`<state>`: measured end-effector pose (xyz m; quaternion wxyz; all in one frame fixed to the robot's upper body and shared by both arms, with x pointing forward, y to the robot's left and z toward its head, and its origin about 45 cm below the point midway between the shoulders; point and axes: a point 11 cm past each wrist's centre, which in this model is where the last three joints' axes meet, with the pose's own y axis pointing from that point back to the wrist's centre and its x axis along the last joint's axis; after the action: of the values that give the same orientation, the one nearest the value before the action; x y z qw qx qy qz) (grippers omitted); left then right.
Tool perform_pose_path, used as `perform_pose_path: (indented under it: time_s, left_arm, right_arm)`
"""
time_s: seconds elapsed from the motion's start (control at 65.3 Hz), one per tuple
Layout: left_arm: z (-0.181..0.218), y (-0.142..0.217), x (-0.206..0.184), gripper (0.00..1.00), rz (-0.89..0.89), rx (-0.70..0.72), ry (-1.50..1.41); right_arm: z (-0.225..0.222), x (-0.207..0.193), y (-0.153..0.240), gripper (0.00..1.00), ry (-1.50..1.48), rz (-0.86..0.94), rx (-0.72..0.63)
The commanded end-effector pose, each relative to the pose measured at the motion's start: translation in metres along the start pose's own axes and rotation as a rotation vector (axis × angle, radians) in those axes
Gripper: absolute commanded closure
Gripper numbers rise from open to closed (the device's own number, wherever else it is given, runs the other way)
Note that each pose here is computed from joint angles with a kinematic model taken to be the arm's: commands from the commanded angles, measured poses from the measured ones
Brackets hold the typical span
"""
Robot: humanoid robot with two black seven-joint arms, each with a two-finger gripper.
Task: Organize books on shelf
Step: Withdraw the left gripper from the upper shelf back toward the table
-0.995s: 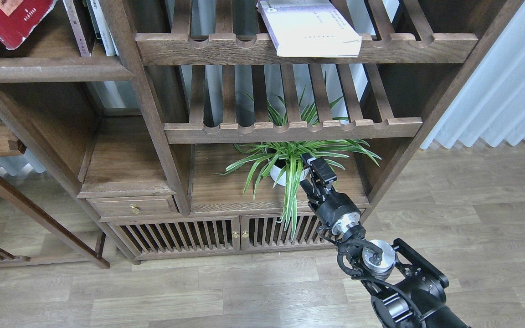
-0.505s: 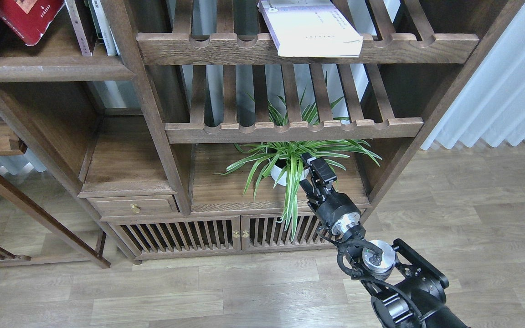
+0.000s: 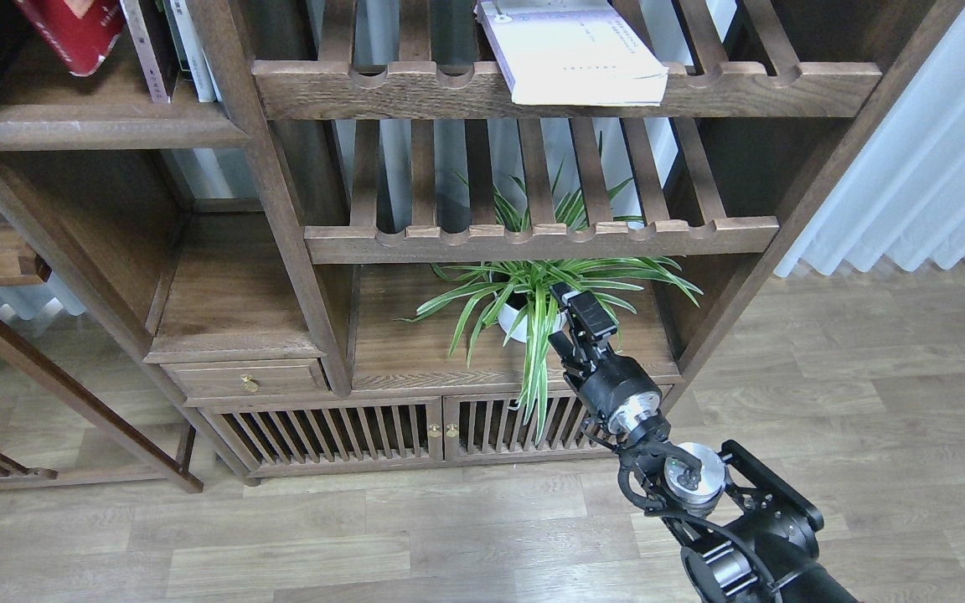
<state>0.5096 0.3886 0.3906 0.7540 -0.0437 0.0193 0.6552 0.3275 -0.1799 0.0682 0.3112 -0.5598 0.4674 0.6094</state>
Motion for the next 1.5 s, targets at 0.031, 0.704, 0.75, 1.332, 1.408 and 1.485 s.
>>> perform_pose_path:
  time_s: [0.031, 0.704, 0.75, 1.332, 1.408, 1.485]
  left_arm:
    - [-0.005, -0.001, -0.003, 0.95, -0.008, 0.021, -0.019]
    - [-0.004, -0.004, -0.014, 0.58, -0.045, 0.032, -0.052]
    - [0.001, -0.005, -0.016, 0.55, -0.050, 0.021, -0.051]
    - [0.069, -0.002, -0.033, 0.21, -0.110, -0.178, 0.052]
    - [0.080, 0.000, -0.031, 0.18, -0.112, -0.215, 0.078]
    - [0.086, 0.002, -0.031, 0.15, -0.124, -0.242, 0.104]
  right_arm:
    - [-0.001, 0.001, 0.001, 0.01, -0.003, 0.000, 0.005]
    - [0.000, 0.002, 0.002, 0.01, -0.001, -0.004, 0.002]
    - [0.000, 0.002, 0.002, 0.01, -0.001, -0.004, 0.002]
    - [0.002, 0.008, 0.007, 0.01, -0.009, 0.005, 0.003]
    - [0.002, 0.010, 0.008, 0.01, -0.011, 0.009, 0.003]
    - [0.002, 0.011, 0.009, 0.01, -0.011, 0.011, 0.003]
